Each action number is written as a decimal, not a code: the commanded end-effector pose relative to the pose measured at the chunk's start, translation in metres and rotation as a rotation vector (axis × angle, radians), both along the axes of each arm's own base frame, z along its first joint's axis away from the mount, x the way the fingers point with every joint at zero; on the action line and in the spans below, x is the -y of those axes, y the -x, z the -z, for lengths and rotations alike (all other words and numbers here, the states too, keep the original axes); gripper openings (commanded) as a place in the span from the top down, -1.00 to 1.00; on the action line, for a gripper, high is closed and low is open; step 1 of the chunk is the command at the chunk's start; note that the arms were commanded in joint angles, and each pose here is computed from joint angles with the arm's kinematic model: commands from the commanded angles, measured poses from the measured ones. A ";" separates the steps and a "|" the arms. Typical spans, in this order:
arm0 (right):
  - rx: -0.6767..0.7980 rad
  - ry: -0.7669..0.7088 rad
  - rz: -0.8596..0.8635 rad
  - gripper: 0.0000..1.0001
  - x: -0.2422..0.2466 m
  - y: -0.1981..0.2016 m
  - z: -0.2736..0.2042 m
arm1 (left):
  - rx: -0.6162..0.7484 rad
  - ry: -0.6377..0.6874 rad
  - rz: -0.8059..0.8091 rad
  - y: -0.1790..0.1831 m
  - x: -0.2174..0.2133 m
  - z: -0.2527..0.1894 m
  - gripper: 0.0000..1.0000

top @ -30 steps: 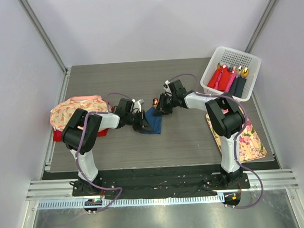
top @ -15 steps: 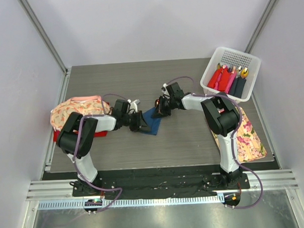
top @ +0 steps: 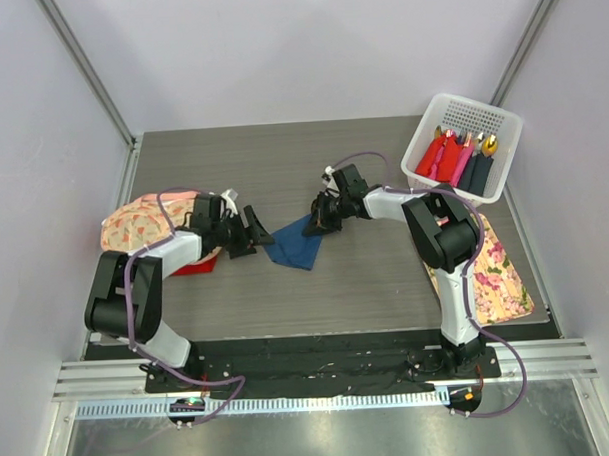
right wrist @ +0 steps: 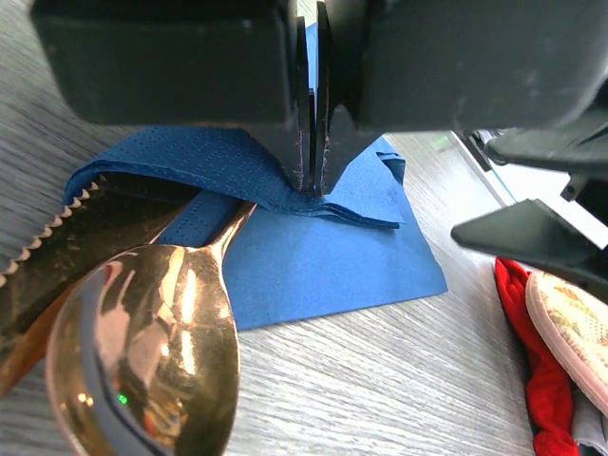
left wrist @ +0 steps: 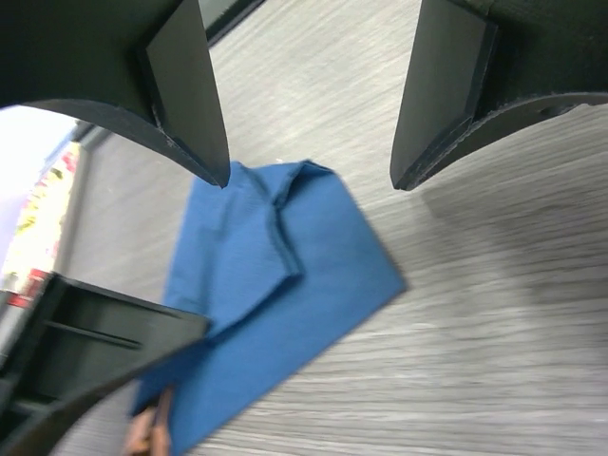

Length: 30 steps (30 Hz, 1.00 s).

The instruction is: Place the utensils on the paper napkin and roll it up

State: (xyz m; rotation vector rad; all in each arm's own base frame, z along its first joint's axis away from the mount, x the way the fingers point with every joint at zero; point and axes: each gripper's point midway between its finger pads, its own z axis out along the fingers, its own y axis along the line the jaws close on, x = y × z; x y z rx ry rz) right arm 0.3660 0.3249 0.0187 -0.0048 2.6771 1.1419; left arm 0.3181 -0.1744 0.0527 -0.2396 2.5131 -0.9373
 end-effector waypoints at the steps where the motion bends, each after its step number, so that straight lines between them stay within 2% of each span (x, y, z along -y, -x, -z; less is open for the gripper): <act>1: -0.003 0.110 -0.040 0.98 0.011 0.013 0.035 | -0.020 -0.097 -0.026 -0.009 -0.013 0.014 -0.48; 9: -0.002 0.099 -0.124 0.98 0.010 0.025 0.041 | -0.067 -0.055 0.001 -0.011 0.003 0.039 -0.45; 13: -0.006 0.097 -0.158 0.99 0.010 0.031 0.043 | -0.124 -0.030 0.022 0.002 0.012 0.051 -0.41; 19: -0.031 0.076 -0.213 0.98 0.011 0.044 0.046 | -0.139 0.013 0.070 0.021 0.028 0.052 -0.28; 23: -0.024 0.072 -0.253 0.98 0.014 0.052 0.041 | -0.118 0.046 0.098 0.038 0.034 0.035 -0.22; 27: -0.017 0.060 -0.302 0.98 0.015 0.060 0.038 | -0.097 0.039 0.113 0.049 0.028 0.021 -0.22; 30: -0.023 0.057 -0.327 0.98 0.017 0.065 0.038 | -0.055 0.001 0.105 0.040 0.016 0.018 -0.30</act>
